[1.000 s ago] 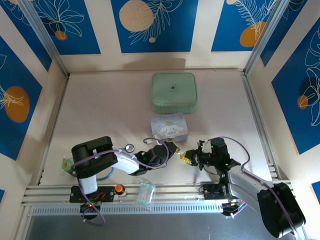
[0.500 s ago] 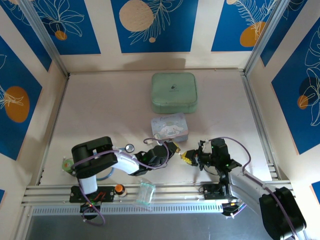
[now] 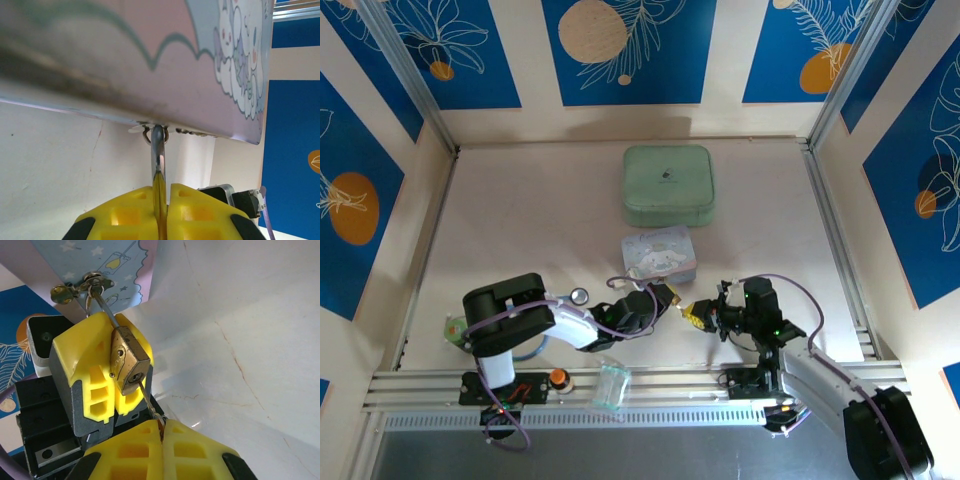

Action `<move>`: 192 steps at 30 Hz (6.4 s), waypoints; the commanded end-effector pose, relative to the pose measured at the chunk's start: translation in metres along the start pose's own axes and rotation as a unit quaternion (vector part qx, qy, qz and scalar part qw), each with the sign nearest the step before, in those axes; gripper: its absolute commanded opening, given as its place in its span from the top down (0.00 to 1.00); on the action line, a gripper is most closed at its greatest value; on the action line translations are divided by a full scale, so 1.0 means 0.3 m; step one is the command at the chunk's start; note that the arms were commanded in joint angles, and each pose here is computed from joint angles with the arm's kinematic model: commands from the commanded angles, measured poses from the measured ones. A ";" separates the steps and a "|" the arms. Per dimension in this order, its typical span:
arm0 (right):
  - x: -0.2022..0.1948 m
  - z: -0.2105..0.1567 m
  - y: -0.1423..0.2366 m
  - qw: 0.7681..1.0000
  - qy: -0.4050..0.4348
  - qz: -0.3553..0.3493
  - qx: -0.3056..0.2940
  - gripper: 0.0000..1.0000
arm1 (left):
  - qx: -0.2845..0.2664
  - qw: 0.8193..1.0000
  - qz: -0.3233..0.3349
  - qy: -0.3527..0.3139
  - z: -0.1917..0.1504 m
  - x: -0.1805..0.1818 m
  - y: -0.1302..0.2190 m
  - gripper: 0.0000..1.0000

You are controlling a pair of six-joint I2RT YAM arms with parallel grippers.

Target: Unlock the padlock with the key

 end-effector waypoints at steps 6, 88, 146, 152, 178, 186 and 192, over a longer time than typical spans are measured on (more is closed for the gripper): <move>0.010 0.016 0.006 1.000 0.000 0.001 -0.016 1.00 | 0.020 0.999 0.030 0.017 -0.024 0.056 0.008 1.00; 0.038 0.051 0.026 0.994 0.029 0.033 -0.104 1.00 | 0.078 0.994 -0.019 0.068 -0.121 -0.024 -0.007 1.00; 0.001 0.004 -0.009 0.988 0.001 -0.022 -0.150 1.00 | 0.056 0.994 0.016 0.096 -0.124 -0.027 -0.037 1.00; -0.025 0.000 -0.006 0.986 0.002 -0.046 -0.162 1.00 | 0.036 0.995 0.041 0.079 -0.103 0.001 -0.031 1.00; -0.121 -0.001 0.049 0.982 -0.006 -0.114 -0.149 1.00 | 0.002 0.989 0.144 0.038 -0.044 0.187 -0.005 0.63; -0.144 -0.035 0.057 0.985 -0.006 -0.124 -0.118 1.00 | 0.001 0.987 0.158 0.042 -0.033 0.232 -0.003 0.54; -0.183 -0.062 0.065 0.985 -0.015 -0.150 -0.089 1.00 | -0.001 0.988 0.153 0.039 -0.031 0.222 -0.004 0.54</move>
Point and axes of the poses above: each hand's point on the last joint's axis, 136 mm out from that joint toward the fingers, its own y axis back along the fingers, its own x axis along the line the jaws close on, z = x × y, the point moved 5 cm from there along y, back along the fingers, and after that the axes turned 8 degrees about y, right-handed, at the moved point
